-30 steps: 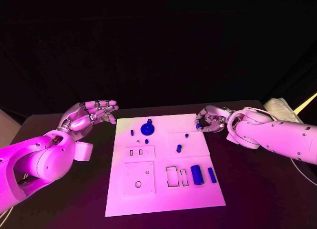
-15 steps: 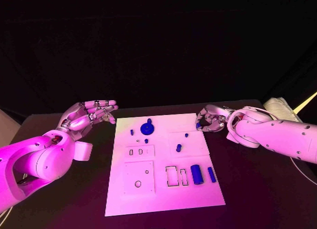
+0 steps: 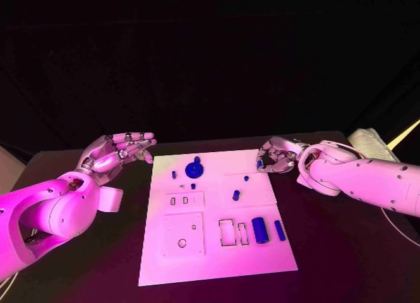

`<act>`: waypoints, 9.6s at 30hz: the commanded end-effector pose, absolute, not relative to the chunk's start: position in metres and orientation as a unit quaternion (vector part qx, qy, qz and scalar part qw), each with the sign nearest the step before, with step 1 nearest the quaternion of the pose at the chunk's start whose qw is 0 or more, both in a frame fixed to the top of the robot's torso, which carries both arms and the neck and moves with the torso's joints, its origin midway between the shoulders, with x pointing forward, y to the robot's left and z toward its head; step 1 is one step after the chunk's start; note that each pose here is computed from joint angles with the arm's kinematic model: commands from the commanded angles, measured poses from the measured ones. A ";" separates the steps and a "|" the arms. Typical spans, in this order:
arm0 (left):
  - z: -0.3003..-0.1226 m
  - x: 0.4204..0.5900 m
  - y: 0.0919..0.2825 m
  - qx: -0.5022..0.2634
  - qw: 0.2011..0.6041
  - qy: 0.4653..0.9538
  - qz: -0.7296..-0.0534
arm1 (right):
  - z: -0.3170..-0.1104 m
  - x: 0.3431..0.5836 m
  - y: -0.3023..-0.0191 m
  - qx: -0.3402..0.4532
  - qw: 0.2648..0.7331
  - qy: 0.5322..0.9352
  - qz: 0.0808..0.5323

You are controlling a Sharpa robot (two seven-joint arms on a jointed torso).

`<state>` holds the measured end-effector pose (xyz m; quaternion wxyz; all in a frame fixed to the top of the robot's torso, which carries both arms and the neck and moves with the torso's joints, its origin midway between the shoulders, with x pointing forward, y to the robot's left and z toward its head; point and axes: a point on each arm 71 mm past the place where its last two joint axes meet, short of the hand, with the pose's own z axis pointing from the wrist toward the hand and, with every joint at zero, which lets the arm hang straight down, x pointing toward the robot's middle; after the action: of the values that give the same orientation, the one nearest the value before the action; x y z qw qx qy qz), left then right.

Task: Assemble the parts on the task board

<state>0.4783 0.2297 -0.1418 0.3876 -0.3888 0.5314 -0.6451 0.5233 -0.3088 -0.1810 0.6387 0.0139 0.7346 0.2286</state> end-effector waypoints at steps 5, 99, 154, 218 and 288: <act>-0.142 0.479 0.227 -0.381 0.382 0.532 -0.652 | -0.168 0.520 -0.298 0.040 0.681 0.697 0.223; -0.147 0.486 0.219 -0.379 0.373 0.543 -0.650 | -0.224 0.446 -0.080 -0.049 0.632 0.727 0.263; -0.148 0.486 0.222 -0.377 0.379 0.546 -0.645 | -0.218 0.442 -0.084 -0.035 0.647 0.704 0.290; -0.196 0.528 0.128 -0.081 0.351 0.912 -0.196 | -0.143 0.485 -0.204 0.224 0.573 0.692 0.377; -0.209 0.532 0.107 -0.060 0.317 0.925 -0.199 | -0.146 0.486 -0.198 0.220 0.566 0.702 0.373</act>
<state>0.5334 0.1105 -0.2098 0.3217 -0.0636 0.9253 -0.1905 0.4867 -0.1992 -0.1454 0.5687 0.2276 0.6974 0.3720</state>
